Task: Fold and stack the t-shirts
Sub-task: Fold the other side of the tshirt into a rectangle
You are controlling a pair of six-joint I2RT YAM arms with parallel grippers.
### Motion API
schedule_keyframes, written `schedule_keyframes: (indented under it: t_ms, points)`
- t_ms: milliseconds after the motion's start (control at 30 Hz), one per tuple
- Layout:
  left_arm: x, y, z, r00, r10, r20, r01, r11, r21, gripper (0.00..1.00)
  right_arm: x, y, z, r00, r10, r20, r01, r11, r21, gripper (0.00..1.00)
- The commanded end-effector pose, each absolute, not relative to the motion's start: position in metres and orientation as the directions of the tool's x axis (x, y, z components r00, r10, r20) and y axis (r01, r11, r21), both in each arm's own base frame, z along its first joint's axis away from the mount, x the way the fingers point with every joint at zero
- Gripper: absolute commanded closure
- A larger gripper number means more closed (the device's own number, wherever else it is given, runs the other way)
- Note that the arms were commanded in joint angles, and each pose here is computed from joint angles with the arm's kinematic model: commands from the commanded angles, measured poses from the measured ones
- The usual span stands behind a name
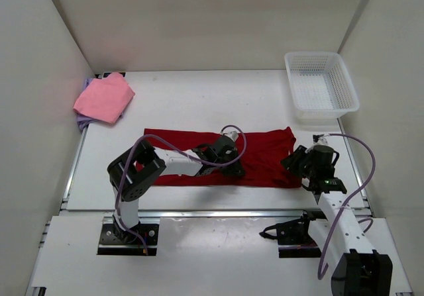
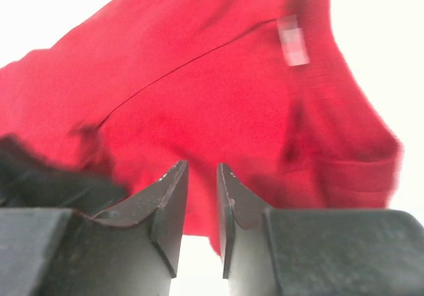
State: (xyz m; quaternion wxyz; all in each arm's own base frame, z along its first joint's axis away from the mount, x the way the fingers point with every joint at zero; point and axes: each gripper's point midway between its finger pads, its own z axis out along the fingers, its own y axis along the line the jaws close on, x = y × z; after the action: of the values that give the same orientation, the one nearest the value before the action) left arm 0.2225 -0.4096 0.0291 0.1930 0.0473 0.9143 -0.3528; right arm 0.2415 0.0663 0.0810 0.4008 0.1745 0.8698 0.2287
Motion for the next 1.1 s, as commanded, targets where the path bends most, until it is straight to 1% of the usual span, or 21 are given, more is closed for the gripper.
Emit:
schedule_keyframes:
  t_ms: [0, 33, 100, 133, 233, 300, 333, 433, 533, 600, 667, 700, 733, 767, 833, 867, 900, 1000, 1067]
  points:
    - [0.224, -0.422, 0.079, -0.913, -0.093, -0.396, 0.243, 0.655, -0.715, 0.90, 0.259, 0.051, 0.079, -0.559, 0.563, -0.609, 0.174, 0.798, 0.578, 0.76]
    - [0.221, -0.416, 0.074, -0.919, -0.098, -0.382, 0.228, 0.658, -0.718, 0.93, 0.260, 0.046, 0.071, -0.564, 0.571, -0.597, 0.205, 0.797, 0.568, 0.75]
    - [0.217, -0.417, 0.082, -0.926, -0.107, -0.362, 0.219, 0.628, -0.747, 0.94, 0.271, 0.042, 0.076, -0.545, 0.568, -0.617, 0.203, 0.803, 0.560, 0.73]
    - [0.216, -0.413, 0.078, -0.929, -0.104, -0.356, 0.214, 0.635, -0.742, 0.95, 0.277, 0.037, 0.075, -0.529, 0.578, -0.621, 0.229, 0.802, 0.552, 0.72]
    - [0.212, -0.413, 0.081, -0.938, -0.104, -0.330, 0.201, 0.610, -0.766, 0.96, 0.281, 0.035, 0.068, -0.532, 0.584, -0.613, 0.249, 0.800, 0.546, 0.68]
    - [0.210, -0.410, 0.080, -0.943, -0.109, -0.315, 0.188, 0.605, -0.773, 0.95, 0.278, 0.031, 0.056, -0.546, 0.587, -0.598, 0.280, 0.801, 0.530, 0.67]
    - [0.211, -0.412, 0.086, -0.939, -0.110, -0.327, 0.201, 0.594, -0.779, 0.95, 0.277, 0.028, 0.052, -0.542, 0.594, -0.595, 0.299, 0.798, 0.524, 0.68]
    - [0.209, -0.408, 0.079, -0.947, -0.107, -0.304, 0.187, 0.588, -0.787, 0.95, 0.275, 0.024, 0.047, -0.525, 0.599, -0.605, 0.300, 0.795, 0.526, 0.66]
    - [0.209, -0.409, 0.073, -0.953, -0.110, -0.281, 0.167, 0.582, -0.796, 0.94, 0.272, 0.028, 0.038, -0.556, 0.595, -0.580, 0.301, 0.795, 0.527, 0.65]
    - [0.205, -0.411, 0.068, -0.957, -0.099, -0.274, 0.168, 0.584, -0.795, 0.94, 0.273, 0.032, 0.038, -0.575, 0.588, -0.569, 0.283, 0.796, 0.536, 0.71]
    - [0.204, -0.414, 0.067, -0.959, -0.093, -0.267, 0.167, 0.578, -0.799, 0.94, 0.275, 0.033, 0.039, -0.571, 0.595, -0.565, 0.284, 0.789, 0.544, 0.72]
    - [0.205, -0.414, 0.066, -0.958, -0.097, -0.271, 0.167, 0.579, -0.798, 0.94, 0.277, 0.034, 0.041, -0.571, 0.593, -0.568, 0.270, 0.789, 0.552, 0.79]
    - [0.206, -0.415, 0.065, -0.958, -0.094, -0.269, 0.167, 0.579, -0.798, 0.93, 0.279, 0.034, 0.044, -0.564, 0.597, -0.570, 0.265, 0.785, 0.560, 0.81]
    - [0.204, -0.415, 0.063, -0.961, -0.089, -0.261, 0.163, 0.582, -0.797, 0.93, 0.280, 0.032, 0.045, -0.557, 0.603, -0.571, 0.275, 0.782, 0.559, 0.87]
    - [0.203, -0.418, 0.065, -0.962, -0.085, -0.258, 0.165, 0.572, -0.803, 0.93, 0.289, 0.030, 0.059, -0.522, 0.602, -0.604, 0.260, 0.787, 0.560, 0.90]
    - [0.204, -0.415, 0.064, -0.963, -0.084, -0.254, 0.162, 0.573, -0.803, 0.93, 0.290, 0.024, 0.061, -0.511, 0.597, -0.618, 0.269, 0.794, 0.545, 0.97]
    - [0.204, -0.417, 0.065, -0.961, -0.088, -0.261, 0.166, 0.573, -0.803, 0.93, 0.294, 0.022, 0.066, -0.502, 0.600, -0.623, 0.274, 0.794, 0.543, 1.00]
    - [0.203, -0.410, 0.061, -0.962, -0.088, -0.258, 0.162, 0.580, -0.799, 0.93, 0.301, 0.011, 0.073, -0.483, 0.623, -0.615, 0.285, 0.777, 0.562, 1.00]
    - [0.199, -0.403, 0.053, -0.965, -0.088, -0.246, 0.149, 0.591, -0.793, 0.93, 0.299, 0.008, 0.063, -0.494, 0.640, -0.588, 0.317, 0.763, 0.564, 1.00]
